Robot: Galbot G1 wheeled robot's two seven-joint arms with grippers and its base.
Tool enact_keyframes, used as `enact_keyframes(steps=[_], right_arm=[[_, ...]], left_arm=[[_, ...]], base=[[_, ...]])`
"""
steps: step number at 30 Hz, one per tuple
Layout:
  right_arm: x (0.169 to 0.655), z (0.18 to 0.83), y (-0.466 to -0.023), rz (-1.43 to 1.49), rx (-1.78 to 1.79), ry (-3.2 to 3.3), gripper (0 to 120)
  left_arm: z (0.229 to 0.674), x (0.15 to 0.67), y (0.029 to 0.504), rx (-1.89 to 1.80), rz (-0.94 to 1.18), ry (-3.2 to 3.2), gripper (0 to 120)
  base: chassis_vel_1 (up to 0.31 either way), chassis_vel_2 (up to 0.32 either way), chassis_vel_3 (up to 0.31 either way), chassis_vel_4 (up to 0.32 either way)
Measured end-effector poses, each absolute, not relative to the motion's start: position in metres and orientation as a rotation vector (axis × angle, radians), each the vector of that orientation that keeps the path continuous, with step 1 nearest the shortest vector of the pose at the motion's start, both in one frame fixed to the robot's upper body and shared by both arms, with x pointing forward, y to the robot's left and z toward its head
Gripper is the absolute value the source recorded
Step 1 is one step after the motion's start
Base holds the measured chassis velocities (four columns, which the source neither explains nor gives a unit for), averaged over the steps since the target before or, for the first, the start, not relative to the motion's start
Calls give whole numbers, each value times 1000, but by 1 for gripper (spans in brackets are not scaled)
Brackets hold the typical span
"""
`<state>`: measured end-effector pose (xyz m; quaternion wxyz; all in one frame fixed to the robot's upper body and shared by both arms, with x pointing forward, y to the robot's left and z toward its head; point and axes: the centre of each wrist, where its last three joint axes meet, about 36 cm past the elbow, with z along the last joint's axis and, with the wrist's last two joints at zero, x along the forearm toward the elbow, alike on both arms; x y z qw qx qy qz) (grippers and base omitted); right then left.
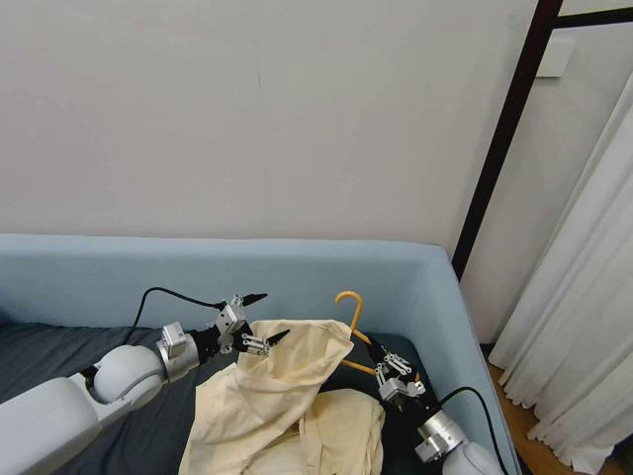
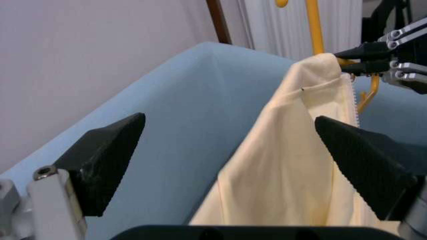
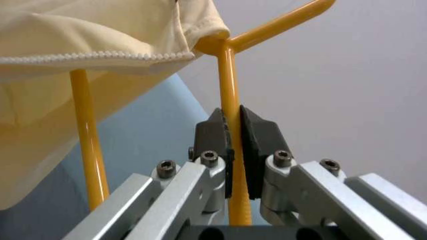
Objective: Pick up the clothes from the sofa and hang them on the clothes hanger.
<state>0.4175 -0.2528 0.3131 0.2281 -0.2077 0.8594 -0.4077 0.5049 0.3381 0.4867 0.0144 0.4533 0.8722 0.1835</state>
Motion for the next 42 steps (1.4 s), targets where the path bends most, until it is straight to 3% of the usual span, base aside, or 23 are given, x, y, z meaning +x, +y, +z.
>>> enact_keyframes(steps=[15, 31, 39, 42], right_arm=[[418, 313, -258, -1176, -607, 2284, 4], [420, 315, -265, -1182, -612, 2269, 4], [423, 315, -269, -1189, -613, 2248, 4], [427, 317, -269, -1201, -620, 2231, 4]], left_arm=[[523, 572, 338, 1935, 640, 2453, 100], [496, 614, 311, 2102, 759, 2397, 94], [484, 622, 301, 2109, 754, 2410, 68], [483, 623, 304, 2111, 755, 2416, 53]], base=[[0, 0, 0, 0], [0, 0, 0, 0], [0, 0, 0, 0], [0, 0, 0, 0]])
